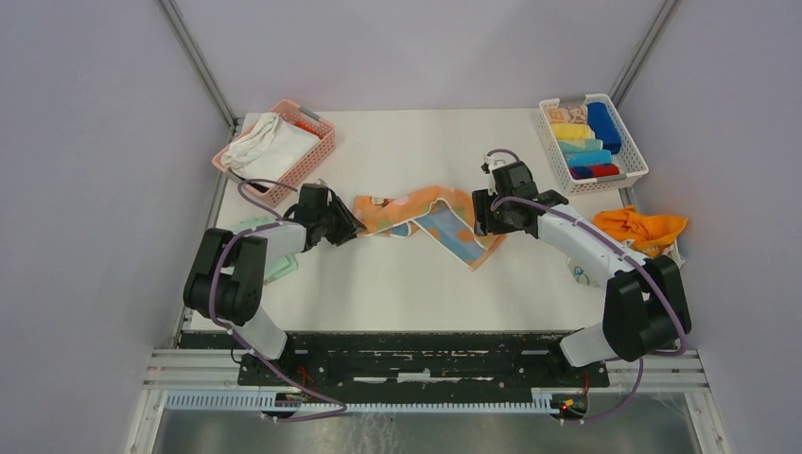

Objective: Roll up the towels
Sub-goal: Place the towel at the center of the board, then flatten out the towel at the center of the board.

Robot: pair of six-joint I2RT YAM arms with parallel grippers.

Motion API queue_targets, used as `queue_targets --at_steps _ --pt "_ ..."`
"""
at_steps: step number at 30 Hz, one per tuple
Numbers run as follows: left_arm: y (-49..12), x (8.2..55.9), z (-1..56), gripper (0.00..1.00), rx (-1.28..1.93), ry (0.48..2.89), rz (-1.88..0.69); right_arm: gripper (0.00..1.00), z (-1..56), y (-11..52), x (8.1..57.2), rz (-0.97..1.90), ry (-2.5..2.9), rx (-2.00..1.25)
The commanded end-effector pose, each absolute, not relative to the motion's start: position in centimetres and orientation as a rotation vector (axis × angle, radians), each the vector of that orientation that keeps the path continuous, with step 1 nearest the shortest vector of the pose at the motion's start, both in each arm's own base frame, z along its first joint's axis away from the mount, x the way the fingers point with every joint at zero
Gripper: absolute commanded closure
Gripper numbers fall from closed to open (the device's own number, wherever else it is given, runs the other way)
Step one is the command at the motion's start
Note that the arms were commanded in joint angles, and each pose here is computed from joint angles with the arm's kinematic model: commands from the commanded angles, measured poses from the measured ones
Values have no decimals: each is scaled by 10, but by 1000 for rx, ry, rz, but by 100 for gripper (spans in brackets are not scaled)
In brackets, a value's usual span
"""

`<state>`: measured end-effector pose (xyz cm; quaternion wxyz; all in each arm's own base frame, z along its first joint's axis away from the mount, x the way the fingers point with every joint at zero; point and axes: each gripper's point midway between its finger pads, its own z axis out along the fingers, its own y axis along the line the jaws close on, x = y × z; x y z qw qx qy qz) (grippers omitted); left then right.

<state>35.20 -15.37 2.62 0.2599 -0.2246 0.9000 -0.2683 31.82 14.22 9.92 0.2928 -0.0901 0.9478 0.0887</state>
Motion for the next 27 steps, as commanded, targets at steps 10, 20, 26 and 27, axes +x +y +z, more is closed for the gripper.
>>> queue_targets --at_steps 10,20,26,27 --pt "-168 375 76 63 -563 2325 -830 35 112 138 327 206 2458 -218" --pt "-169 380 47 66 -580 2389 -792 35 90 129 335 107 2487 -207" --pt "-163 378 35 65 -587 2424 -735 36 80 131 335 48 2504 -266" --pt "-163 378 34 65 -590 2424 -730 36 79 131 333 44 2511 -270"
